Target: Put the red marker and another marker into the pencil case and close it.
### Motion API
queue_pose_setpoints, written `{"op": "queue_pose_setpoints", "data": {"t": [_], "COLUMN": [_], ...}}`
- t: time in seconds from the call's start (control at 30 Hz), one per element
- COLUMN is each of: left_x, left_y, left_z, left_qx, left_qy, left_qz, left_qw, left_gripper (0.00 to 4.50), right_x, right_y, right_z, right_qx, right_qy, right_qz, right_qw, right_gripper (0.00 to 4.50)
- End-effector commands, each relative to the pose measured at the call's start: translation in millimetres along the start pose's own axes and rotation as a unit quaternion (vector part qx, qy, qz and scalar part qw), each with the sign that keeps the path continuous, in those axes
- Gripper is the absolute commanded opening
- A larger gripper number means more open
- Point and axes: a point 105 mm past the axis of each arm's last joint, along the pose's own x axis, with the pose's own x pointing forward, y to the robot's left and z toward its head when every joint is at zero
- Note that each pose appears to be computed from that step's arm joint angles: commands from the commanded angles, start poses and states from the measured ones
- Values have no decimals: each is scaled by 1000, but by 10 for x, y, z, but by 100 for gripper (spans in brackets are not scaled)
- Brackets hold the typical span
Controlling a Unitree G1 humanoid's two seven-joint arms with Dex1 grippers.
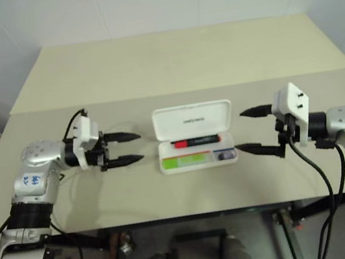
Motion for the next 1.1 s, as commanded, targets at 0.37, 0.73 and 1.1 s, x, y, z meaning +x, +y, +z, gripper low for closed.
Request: {"op": "queue_pose_setpoints", "data": {"t": [0.37,0.73,1.1], "left_x": [84,391,722], "left_y": [326,843,742], "left_z": [366,413,286], "left_qx": [45,35,14], "left_qy": [-90,-98,-75], "left_qz": [97,218,155], "left_qw": [990,970,985], "left_gripper": [3,3,3], "right_x": [3,61,48], "right_y": [-68,-81,-44], "right_z": [93,113,101], "right_qx": [-35,-34,-30], "right_qy": [5,-1,-2], "right_qz": [-17,-22,-25], "right_qw": [999,999,999], "right_gripper": [450,450,450]}}
